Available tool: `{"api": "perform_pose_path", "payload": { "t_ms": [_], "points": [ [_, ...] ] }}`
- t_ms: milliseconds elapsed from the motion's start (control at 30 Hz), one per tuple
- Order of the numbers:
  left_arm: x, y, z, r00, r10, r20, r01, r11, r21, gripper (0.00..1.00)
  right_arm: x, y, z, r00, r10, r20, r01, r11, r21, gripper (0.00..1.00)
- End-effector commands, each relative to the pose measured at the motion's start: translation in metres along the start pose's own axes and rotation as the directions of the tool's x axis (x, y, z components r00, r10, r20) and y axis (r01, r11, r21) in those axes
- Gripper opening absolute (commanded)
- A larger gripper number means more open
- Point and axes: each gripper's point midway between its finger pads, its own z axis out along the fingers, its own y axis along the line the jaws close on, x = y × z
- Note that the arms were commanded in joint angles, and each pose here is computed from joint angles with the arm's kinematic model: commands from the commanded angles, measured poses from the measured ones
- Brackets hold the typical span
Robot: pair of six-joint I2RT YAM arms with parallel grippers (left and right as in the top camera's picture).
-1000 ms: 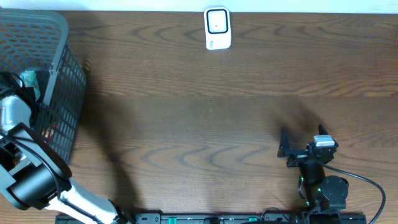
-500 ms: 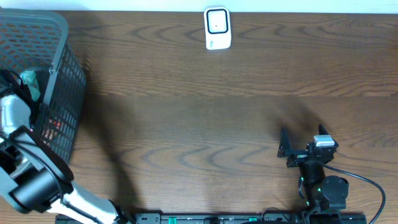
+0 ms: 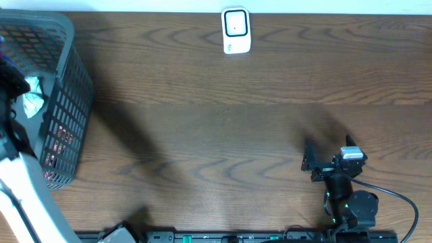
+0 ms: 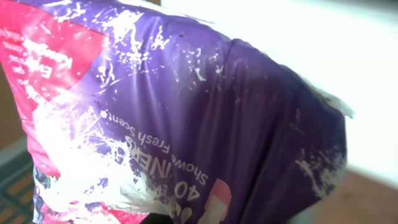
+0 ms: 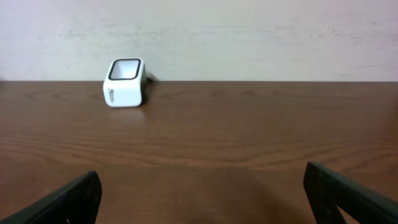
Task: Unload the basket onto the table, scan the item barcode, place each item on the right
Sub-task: 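Carry the purple pack to the scanner and place it on the table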
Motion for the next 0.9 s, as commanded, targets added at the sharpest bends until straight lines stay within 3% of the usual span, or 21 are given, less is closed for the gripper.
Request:
{"api": "perform_pose_path", "payload": {
  "t_ms": [0, 133, 433, 633, 867],
  "points": [
    [-0.028, -0.037, -0.027, 0.984, -0.160, 0.077, 0.149, 0.980, 0.130, 0.07, 0.001, -0.001, 0.000, 1.000, 0.015, 0.001, -0.015, 1.000, 0.001, 0.99],
    [-0.037, -0.094, -0.047, 0.973, -0.217, 0.075, 0.188, 0.940, 0.283, 0.07, 0.001, -0.001, 0.000, 1.000, 0.015, 0.001, -0.015, 1.000, 0.001, 0.99],
    [-0.009, -0.235, -0.097, 0.994, -0.106, -0.030, 0.101, 0.773, 0.626, 0.07, 0.001, -0.001, 0.000, 1.000, 0.015, 0.001, -0.015, 1.000, 0.001, 0.99],
    [0.040, -0.308, -0.132, 0.990, 0.140, -0.025, -0.068, 0.621, 0.781, 0.07, 0.001, -0.001, 0.000, 1.000, 0.015, 0.001, -0.015, 1.000, 0.001, 0.99],
    [0.122, -0.359, -0.133, 0.900, 0.436, -0.012, -0.213, 0.464, 0.860, 0.07, 0.001, -0.001, 0.000, 1.000, 0.015, 0.001, -0.015, 1.000, 0.001, 0.99]
  ]
}}
